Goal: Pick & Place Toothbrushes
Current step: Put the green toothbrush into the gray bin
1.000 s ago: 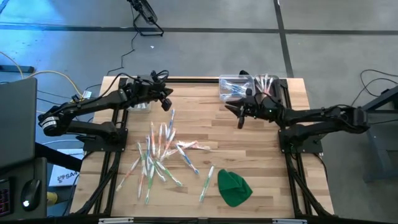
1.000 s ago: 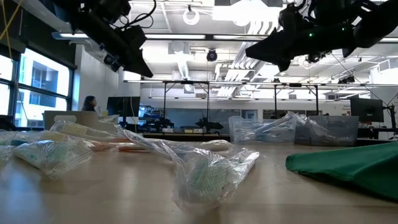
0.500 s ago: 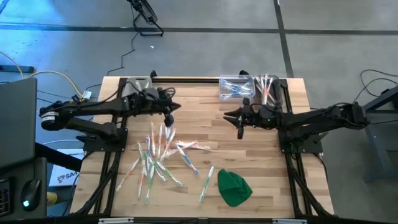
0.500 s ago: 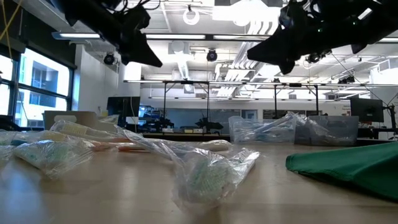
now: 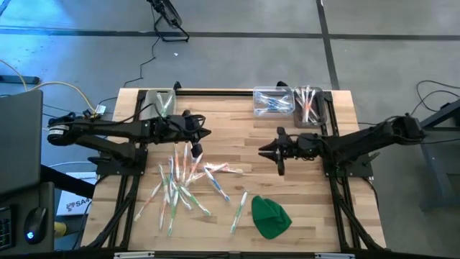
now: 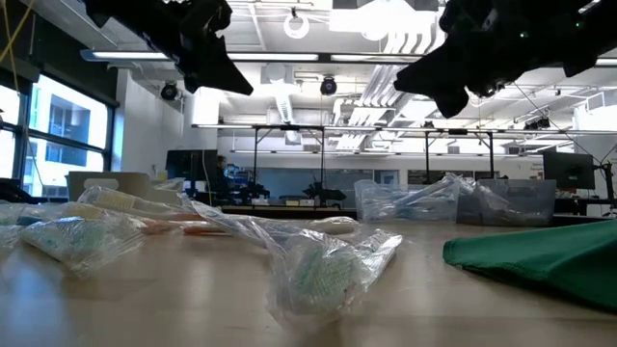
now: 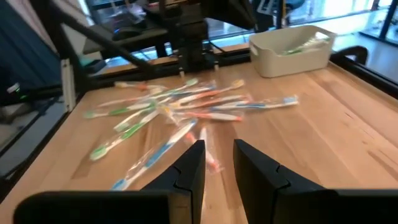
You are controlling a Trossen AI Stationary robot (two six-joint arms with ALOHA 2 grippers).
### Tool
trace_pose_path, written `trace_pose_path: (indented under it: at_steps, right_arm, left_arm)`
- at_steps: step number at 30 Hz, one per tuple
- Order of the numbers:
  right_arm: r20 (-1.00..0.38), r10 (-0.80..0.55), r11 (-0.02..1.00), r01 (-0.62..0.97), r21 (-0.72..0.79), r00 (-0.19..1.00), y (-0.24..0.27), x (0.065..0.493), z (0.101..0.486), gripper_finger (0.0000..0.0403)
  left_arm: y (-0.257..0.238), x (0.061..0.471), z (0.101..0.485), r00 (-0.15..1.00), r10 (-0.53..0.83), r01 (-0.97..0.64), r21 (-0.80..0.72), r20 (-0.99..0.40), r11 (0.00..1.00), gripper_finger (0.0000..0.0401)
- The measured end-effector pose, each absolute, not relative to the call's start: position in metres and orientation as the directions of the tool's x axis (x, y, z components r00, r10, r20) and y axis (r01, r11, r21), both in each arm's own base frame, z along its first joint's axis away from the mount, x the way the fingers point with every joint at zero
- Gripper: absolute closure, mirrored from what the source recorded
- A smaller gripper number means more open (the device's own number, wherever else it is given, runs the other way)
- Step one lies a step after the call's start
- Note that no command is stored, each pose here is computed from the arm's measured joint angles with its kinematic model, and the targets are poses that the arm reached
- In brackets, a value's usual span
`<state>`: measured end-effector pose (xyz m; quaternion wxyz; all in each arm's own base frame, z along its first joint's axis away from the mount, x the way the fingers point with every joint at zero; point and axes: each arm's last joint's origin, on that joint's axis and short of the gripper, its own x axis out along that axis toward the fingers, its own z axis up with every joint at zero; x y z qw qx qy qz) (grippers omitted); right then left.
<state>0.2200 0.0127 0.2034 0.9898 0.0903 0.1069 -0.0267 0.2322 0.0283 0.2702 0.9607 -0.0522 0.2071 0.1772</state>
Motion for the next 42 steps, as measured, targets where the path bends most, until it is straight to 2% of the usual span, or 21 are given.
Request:
trace_pose_path:
  at_steps: [7, 11, 16, 23, 30, 34, 42]
  right_arm:
    - [-0.202, 0.025, 0.991, 0.002, 0.133, 0.979, 0.025, 0.219, 0.205, 0.0328]
    - [-0.198, 0.054, 0.992, -0.029, 0.125, 0.979, 0.032, 0.221, 0.203, 0.0328]
    - [-0.172, 0.155, 0.986, -0.141, 0.092, 0.973, 0.041, 0.234, 0.202, 0.0328]
    - [-0.261, 0.209, 0.977, -0.210, 0.025, 0.942, 0.056, 0.270, 0.189, 0.0328]
    - [-0.382, 0.341, 0.937, -0.344, 0.063, 0.859, 0.067, 0.297, 0.169, 0.0325]
    - [-0.471, 0.371, 0.923, -0.375, 0.091, 0.800, 0.069, 0.302, 0.153, 0.0306]
    - [-0.531, 0.407, 0.887, -0.460, 0.036, 0.743, 0.085, 0.300, 0.135, 0.0222]
  left_arm:
    - [0.021, 0.233, 0.271, 0.860, 0.305, -0.376, -0.105, -0.408, 0.920, 0.0401]
    - [0.017, 0.234, 0.273, 0.870, 0.306, -0.367, -0.093, -0.387, 0.925, 0.0401]
    - [0.017, 0.235, 0.274, 0.875, 0.308, -0.363, -0.085, -0.374, 0.928, 0.0401]
    - [0.017, 0.235, 0.274, 0.875, 0.311, -0.365, -0.084, -0.372, 0.927, 0.0401]
    - [0.017, 0.235, 0.274, 0.872, 0.311, -0.366, -0.082, -0.377, 0.927, 0.0401]
    - [0.017, 0.235, 0.274, 0.872, 0.311, -0.366, -0.082, -0.378, 0.927, 0.0401]
    - [0.017, 0.235, 0.274, 0.872, 0.311, -0.368, -0.090, -0.378, 0.925, 0.0401]
